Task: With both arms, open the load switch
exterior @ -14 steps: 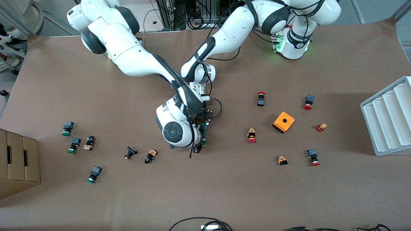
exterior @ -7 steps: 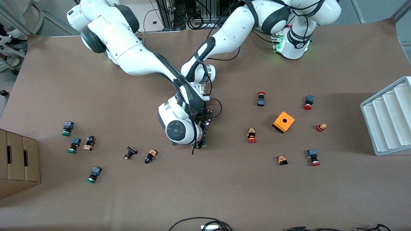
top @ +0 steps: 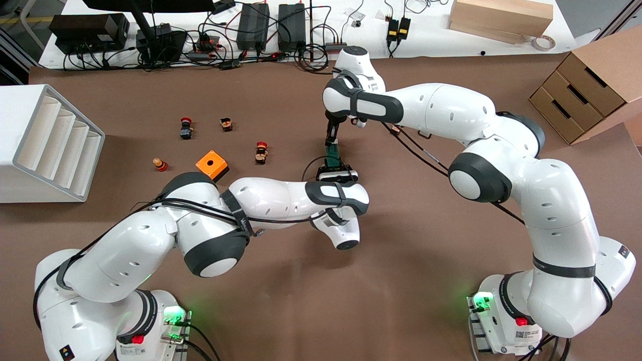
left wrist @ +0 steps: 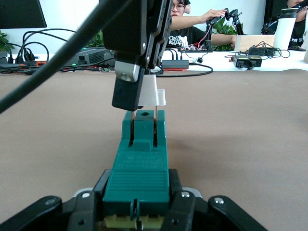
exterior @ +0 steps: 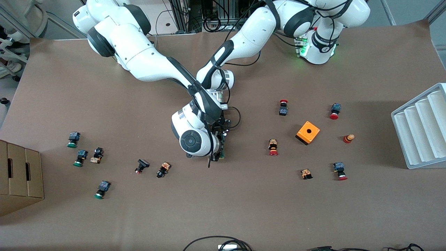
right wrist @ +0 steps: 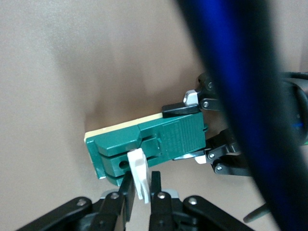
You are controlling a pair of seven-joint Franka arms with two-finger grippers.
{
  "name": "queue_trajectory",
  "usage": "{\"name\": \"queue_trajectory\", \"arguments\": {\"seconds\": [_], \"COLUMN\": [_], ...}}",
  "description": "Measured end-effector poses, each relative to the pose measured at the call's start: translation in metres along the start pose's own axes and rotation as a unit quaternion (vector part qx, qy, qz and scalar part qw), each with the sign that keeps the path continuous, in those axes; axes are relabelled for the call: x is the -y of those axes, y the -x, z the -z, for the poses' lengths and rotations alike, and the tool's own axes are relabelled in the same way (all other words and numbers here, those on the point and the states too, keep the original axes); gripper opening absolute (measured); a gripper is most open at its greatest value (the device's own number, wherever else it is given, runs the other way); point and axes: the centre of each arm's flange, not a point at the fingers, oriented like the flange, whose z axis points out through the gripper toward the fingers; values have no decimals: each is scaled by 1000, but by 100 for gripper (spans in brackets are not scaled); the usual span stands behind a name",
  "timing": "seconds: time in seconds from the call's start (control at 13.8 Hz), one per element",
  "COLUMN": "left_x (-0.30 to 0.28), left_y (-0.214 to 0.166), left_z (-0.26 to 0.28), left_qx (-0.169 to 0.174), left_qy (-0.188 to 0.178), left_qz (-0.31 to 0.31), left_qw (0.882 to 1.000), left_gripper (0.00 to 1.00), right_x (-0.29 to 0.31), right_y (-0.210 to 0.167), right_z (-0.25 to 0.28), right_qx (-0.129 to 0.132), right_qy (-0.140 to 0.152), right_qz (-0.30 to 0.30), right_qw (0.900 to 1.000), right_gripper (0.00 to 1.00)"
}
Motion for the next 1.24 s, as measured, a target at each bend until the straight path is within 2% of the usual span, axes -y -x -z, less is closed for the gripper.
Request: {"name": "queue_trajectory", "arguments": {"seconds": [0.07,0.58,0.73,0.87,1.02,1.09,1.16,1.24], "left_x": [0,0,0,0,0,0,0,0], "left_y": [0,0,0,0,0,0,0,0], "left_z": [0,0,0,0,0,0,0,0], "left_qx": [0,0,0,0,0,0,0,0], "left_qy": [0,0,0,0,0,0,0,0], "left_qz": [0,0,0,0,0,0,0,0], "left_qw": [1000,1000,1000,1000,1000,1000,1000,1000], "left_gripper": [52,52,52,52,52,52,52,52], "right_x": [-1,-24,-21,-14,-8,-4,-1,3], "right_y": [0,9,8,5,3,2,0,-1], "right_z": [0,25,41,57,68,72,74,73], "right_qx": [-1,-5,3,12,19,23,26,28], "right_qy": [1,20,13,4,-3,-7,-11,-13], "right_qz": [0,12,10,7,3,2,0,-2], "right_qw": [1000,1000,1000,1000,1000,1000,1000,1000], "right_gripper": [20,85,86,82,65,64,54,48]}}
